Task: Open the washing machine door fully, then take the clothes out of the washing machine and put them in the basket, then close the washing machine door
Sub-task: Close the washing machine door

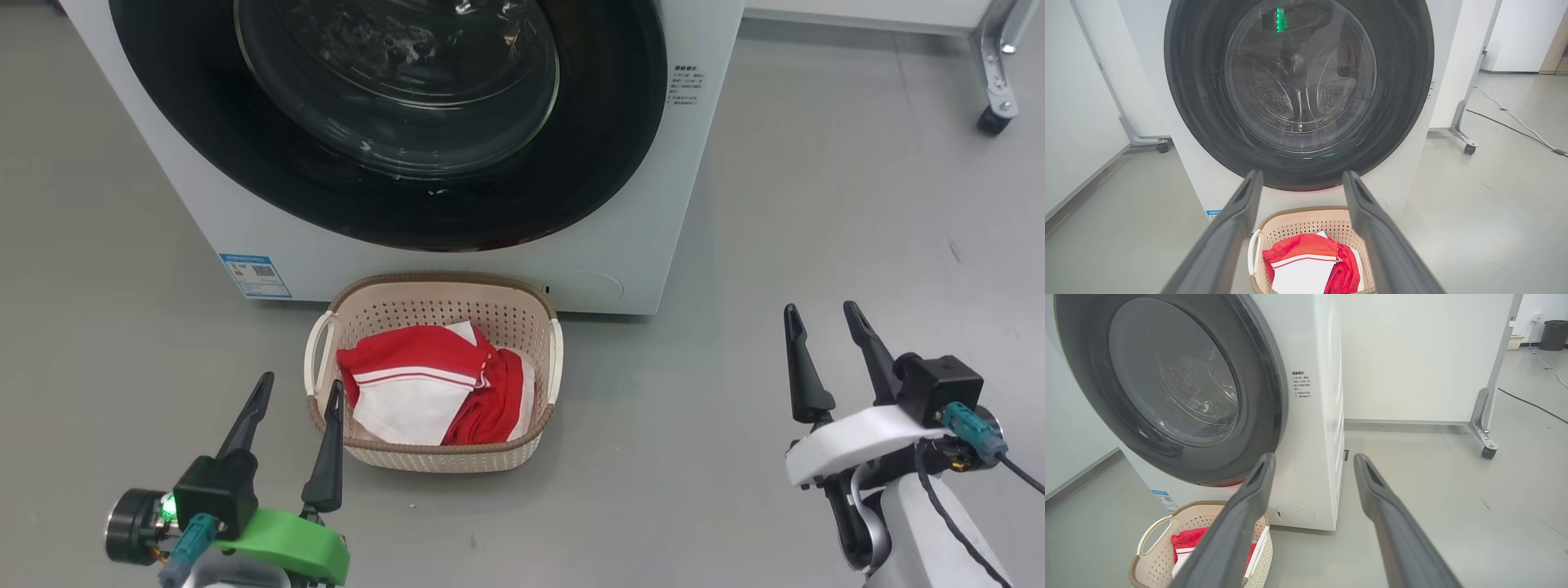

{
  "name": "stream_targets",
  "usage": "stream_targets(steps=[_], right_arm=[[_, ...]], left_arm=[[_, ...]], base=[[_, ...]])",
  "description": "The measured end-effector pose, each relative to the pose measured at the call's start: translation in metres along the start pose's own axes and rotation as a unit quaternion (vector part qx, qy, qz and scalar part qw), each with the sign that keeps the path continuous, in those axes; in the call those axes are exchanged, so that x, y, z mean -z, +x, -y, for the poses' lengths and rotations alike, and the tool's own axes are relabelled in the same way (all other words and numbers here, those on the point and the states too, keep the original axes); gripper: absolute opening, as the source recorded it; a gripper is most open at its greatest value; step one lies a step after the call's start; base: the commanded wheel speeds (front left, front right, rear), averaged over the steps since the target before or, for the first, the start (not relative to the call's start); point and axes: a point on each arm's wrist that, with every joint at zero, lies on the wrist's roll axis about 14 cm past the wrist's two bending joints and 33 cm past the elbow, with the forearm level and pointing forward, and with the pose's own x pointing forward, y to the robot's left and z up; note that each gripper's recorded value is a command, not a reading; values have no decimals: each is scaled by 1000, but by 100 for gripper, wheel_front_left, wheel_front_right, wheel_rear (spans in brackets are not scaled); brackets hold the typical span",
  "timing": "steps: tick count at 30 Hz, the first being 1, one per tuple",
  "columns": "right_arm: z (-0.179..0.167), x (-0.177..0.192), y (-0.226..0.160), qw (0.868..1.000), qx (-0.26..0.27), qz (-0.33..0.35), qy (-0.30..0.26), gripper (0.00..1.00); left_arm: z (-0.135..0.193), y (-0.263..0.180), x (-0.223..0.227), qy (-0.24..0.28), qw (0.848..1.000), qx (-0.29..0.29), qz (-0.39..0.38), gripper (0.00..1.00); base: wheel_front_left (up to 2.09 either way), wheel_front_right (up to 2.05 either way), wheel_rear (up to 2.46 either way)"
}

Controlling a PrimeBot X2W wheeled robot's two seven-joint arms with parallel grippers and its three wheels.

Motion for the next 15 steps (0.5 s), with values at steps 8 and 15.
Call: stream_targets(steps=[8,15], right_arm=[[6,-6,-34,1000,23,11,-3,100],[7,-5,-58,999,34,14,-6,100]], left_arm=[[11,-14,3,-4,1000,15,-7,100],[16,-25,3,-1,1000,23,-12,100]], base=[[0,0,0],[0,0,0]])
